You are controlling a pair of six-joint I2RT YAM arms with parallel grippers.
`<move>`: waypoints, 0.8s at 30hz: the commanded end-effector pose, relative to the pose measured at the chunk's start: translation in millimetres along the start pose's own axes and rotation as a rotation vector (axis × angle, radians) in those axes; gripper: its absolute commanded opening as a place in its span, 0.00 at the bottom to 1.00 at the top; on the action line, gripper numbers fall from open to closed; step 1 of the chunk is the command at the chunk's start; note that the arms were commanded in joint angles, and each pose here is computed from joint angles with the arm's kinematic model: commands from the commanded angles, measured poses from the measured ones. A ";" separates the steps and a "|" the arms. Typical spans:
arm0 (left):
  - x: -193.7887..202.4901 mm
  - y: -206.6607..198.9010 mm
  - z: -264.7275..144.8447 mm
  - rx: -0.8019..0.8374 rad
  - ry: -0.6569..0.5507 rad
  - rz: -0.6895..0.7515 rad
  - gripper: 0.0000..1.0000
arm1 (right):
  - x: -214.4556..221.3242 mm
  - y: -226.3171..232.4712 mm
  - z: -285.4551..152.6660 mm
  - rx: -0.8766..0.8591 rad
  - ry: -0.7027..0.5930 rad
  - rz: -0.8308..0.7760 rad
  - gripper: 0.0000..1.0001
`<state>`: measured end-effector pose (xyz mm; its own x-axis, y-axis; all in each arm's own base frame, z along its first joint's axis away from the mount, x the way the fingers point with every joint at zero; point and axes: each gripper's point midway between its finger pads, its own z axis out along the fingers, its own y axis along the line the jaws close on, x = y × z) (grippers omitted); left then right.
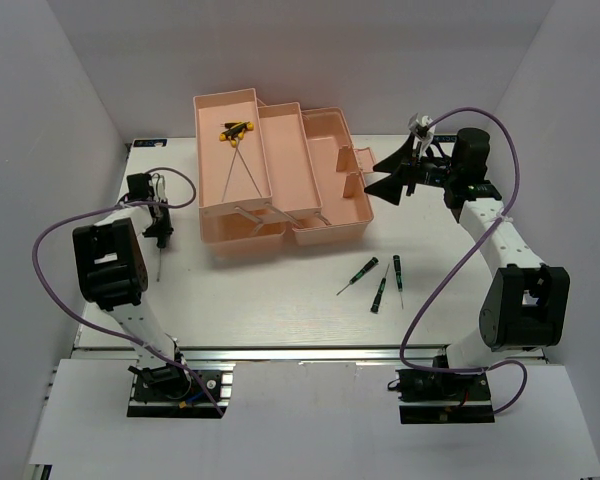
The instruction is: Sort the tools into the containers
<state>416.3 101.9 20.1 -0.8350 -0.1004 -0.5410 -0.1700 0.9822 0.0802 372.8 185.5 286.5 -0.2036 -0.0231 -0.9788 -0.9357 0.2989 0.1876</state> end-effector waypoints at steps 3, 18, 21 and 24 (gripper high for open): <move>31.8 -9.1 3.3 0.024 0.085 -0.059 0.16 | -9.1 0.1 -6.1 0.013 -0.018 -0.014 0.89; -75.9 6.3 -115.5 -0.027 -0.287 -0.410 0.00 | 5.0 -16.7 -15.5 0.171 0.018 -0.016 0.89; -72.3 2.3 -156.7 0.015 -0.396 -0.468 0.00 | 14.1 -19.8 -17.5 0.191 0.045 -0.019 0.86; -80.6 -6.8 -205.3 0.100 -0.523 -0.467 0.00 | 22.1 -18.5 -17.5 0.184 0.059 -0.002 0.68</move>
<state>388.3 85.6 199.3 -0.4241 -0.4068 -0.8091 -0.4284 0.8773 -0.2164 384.7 167.0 260.8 -0.2523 -0.0559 -0.9660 -0.8701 0.4500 0.2012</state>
